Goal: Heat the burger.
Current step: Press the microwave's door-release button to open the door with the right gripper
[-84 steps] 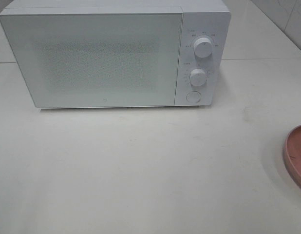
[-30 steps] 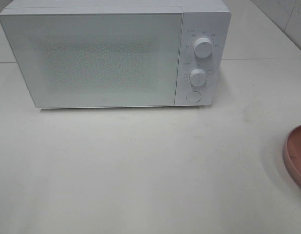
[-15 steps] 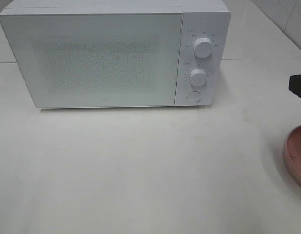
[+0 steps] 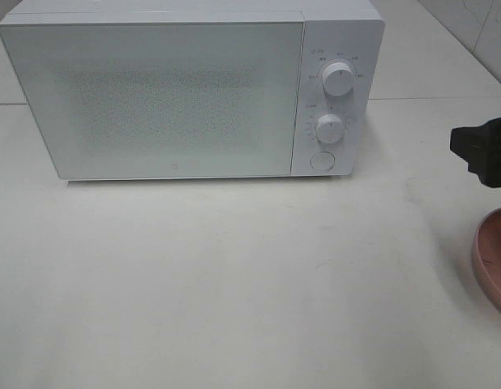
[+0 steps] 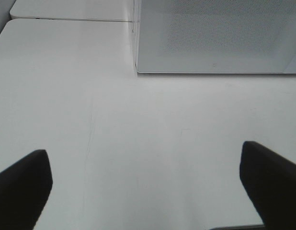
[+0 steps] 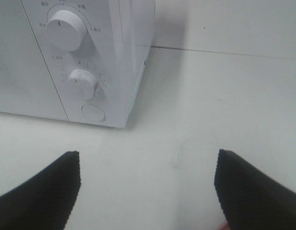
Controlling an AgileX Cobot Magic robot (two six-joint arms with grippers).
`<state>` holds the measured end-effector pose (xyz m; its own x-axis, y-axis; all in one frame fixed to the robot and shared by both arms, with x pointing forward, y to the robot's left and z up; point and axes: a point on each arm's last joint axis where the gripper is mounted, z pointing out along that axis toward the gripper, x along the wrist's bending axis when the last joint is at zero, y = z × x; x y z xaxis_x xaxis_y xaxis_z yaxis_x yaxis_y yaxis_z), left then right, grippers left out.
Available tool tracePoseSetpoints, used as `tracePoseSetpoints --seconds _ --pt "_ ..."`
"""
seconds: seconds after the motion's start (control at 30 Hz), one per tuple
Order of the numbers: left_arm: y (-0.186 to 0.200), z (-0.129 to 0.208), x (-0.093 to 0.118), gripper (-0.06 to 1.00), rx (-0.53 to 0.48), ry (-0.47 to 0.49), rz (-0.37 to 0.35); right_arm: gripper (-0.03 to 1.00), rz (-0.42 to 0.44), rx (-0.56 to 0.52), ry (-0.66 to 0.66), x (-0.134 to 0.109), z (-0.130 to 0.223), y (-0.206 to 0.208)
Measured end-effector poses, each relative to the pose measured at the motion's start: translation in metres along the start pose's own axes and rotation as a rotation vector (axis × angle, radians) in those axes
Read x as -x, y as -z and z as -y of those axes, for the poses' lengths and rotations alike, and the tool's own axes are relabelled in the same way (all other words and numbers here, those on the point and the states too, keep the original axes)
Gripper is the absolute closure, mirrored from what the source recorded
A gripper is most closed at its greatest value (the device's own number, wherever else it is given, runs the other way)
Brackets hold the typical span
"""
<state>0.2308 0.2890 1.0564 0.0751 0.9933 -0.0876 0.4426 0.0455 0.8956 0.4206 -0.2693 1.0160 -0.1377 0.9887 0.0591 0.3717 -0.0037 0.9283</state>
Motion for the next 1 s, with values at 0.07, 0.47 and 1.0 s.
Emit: tracePoseSetpoints --seconds 0.07,0.47,1.0 --pt "0.0 0.0 0.0 -0.04 0.0 0.0 0.0 0.22 -0.004 0.042 0.0 0.0 -0.003 -0.003" --pt "0.0 0.0 0.0 -0.04 0.0 0.0 0.0 0.22 0.025 0.148 -0.013 0.003 -0.001 -0.037" --pt "0.0 0.0 0.0 -0.04 0.0 0.0 0.0 0.22 0.096 0.248 0.109 -0.027 0.014 -0.064"
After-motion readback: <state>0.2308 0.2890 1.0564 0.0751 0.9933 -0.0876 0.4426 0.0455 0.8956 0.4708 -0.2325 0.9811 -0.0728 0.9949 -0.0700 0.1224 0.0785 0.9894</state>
